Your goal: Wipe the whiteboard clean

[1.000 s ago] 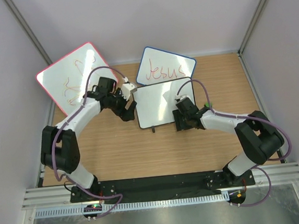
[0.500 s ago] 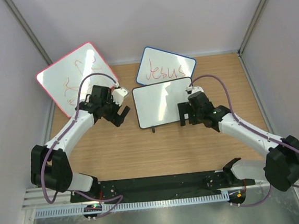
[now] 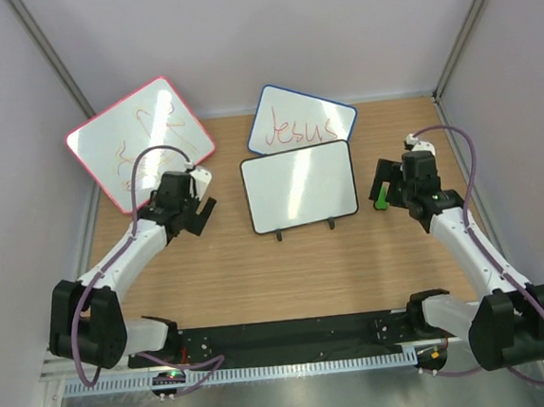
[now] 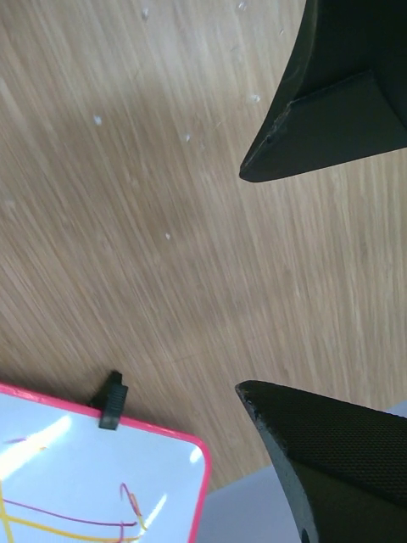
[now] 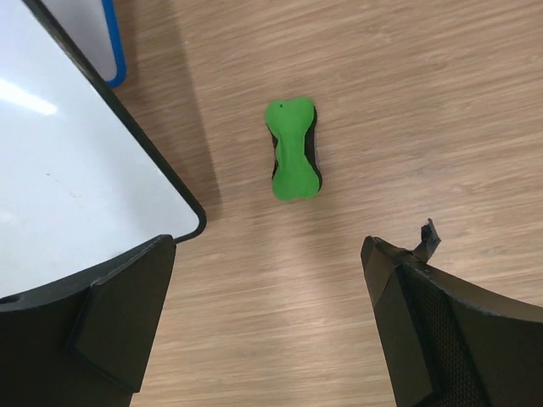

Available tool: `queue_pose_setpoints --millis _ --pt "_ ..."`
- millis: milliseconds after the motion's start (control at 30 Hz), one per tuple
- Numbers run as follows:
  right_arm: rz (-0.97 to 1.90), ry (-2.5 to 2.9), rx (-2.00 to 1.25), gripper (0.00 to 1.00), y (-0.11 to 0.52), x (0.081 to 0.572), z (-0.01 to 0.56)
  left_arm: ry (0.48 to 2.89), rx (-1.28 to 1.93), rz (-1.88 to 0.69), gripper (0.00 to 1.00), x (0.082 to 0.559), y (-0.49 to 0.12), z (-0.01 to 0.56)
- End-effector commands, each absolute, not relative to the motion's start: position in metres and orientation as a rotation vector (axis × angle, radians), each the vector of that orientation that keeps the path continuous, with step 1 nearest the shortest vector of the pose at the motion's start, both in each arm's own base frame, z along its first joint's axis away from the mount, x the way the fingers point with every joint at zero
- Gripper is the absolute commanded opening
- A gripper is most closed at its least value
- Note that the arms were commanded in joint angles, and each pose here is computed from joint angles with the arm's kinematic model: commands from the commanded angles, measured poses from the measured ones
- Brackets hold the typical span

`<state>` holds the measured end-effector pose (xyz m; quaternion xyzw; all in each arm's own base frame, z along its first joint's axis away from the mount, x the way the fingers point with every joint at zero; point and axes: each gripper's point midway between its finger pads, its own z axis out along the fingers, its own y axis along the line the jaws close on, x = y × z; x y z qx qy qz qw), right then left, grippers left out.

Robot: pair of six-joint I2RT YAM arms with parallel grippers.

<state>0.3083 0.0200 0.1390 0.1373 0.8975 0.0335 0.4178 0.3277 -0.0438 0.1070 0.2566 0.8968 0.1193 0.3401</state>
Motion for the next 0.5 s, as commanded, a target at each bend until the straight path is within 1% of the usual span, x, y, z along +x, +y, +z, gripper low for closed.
queue_pose_setpoints --millis 0,133,200,333,467 --pt "0.081 2.220 0.410 1.00 0.010 0.318 0.136 2.270 0.474 0.418 1.00 0.344 -0.022 0.116" --pt "0.081 2.174 0.508 1.00 -0.003 0.327 0.132 2.262 0.362 0.404 1.00 0.349 -0.012 0.109" --pt "-0.012 2.139 0.597 1.00 -0.025 0.325 0.128 2.249 0.301 0.382 1.00 0.353 -0.008 0.111" --pt "-0.179 2.116 0.682 1.00 -0.050 0.313 0.118 2.216 0.239 0.357 1.00 0.356 -0.009 0.116" --pt "-0.209 2.122 0.727 1.00 -0.055 0.315 0.111 2.196 0.234 0.335 1.00 0.356 -0.011 0.117"
